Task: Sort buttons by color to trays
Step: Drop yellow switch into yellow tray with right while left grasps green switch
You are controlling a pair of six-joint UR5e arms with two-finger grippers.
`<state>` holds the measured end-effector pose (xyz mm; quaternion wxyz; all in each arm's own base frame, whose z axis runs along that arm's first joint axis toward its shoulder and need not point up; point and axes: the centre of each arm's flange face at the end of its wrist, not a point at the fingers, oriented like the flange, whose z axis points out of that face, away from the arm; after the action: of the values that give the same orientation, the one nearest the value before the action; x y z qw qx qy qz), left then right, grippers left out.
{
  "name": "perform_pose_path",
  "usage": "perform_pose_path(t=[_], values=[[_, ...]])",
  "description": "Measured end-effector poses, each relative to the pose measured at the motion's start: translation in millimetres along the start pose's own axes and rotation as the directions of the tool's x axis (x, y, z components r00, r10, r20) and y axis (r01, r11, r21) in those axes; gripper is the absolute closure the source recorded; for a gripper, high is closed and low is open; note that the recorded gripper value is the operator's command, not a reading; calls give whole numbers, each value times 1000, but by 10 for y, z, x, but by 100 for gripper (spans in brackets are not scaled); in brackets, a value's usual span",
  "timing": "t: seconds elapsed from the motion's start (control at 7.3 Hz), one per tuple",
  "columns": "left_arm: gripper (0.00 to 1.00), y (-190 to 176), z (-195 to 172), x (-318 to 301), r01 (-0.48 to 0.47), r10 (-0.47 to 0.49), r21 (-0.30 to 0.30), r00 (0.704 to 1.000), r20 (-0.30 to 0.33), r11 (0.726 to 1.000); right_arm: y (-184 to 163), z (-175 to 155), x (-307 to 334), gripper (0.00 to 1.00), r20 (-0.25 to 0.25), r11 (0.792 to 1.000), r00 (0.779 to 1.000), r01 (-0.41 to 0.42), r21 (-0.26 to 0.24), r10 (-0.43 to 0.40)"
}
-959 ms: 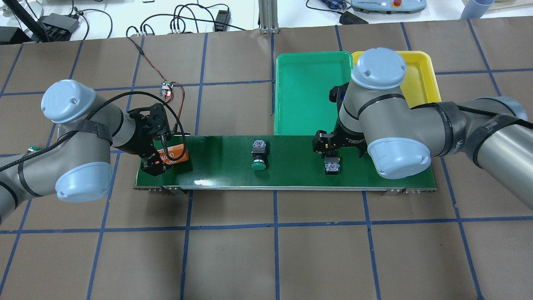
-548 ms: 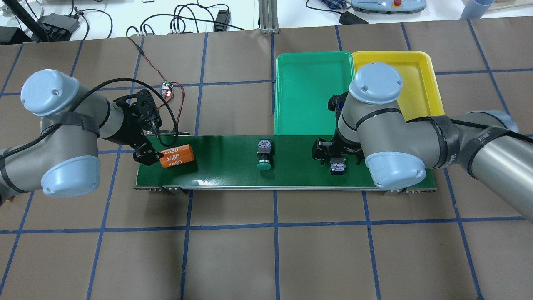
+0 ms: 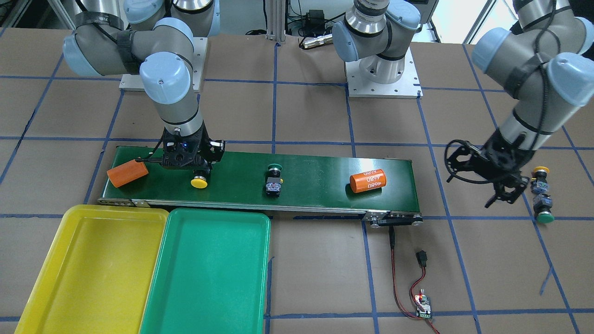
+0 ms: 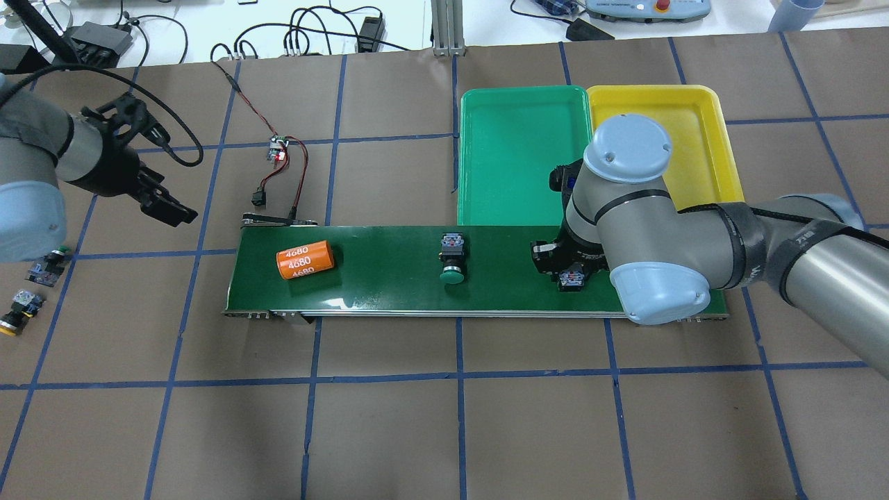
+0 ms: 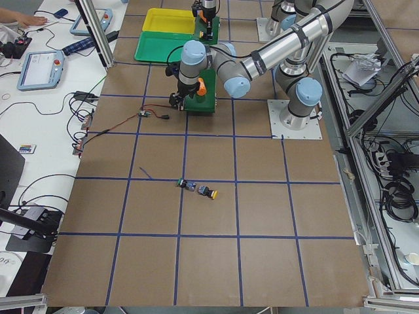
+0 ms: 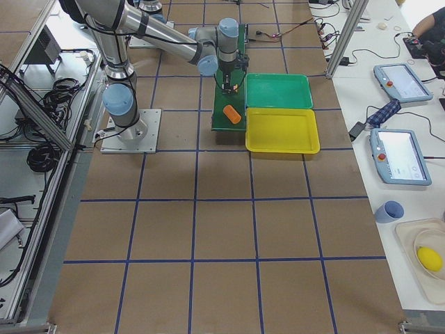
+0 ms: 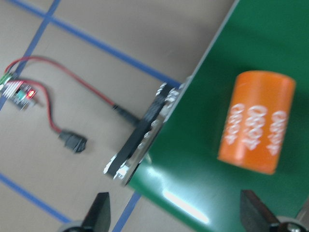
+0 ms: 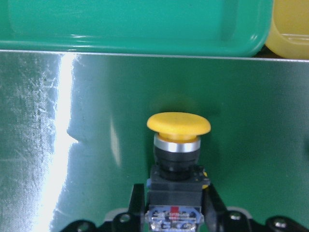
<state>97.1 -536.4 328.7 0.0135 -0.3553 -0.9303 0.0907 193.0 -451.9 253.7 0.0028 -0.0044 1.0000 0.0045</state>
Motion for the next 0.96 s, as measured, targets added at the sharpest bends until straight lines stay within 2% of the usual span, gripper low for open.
perform_pose_path(t=[0.14, 0.27, 0.55, 0.82, 0.96], values=[[0, 308, 40, -372, 88, -88, -69, 996, -4, 994, -28, -22, 30, 76, -2, 1000, 1000, 9, 4, -8], [0, 650, 86, -719, 171, -172, -99, 985, -3, 980, -111, -104, 79, 74, -6, 1000, 1000, 12, 21, -12], [0, 1084, 282, -1211, 277, -279, -100, 960, -11, 956, -523, -358, 365, 70, -14, 998, 1000, -17, 61, 18], [0, 1486, 499, -1678, 347, -344, -148, 938, 45, 926, -1172, -572, 931, 68, -14, 995, 996, -90, 44, 91], [0, 1686, 600, -1891, 374, -366, -173, 928, 73, 911, -1454, -585, 1211, 68, -25, 996, 996, -84, 13, 84]])
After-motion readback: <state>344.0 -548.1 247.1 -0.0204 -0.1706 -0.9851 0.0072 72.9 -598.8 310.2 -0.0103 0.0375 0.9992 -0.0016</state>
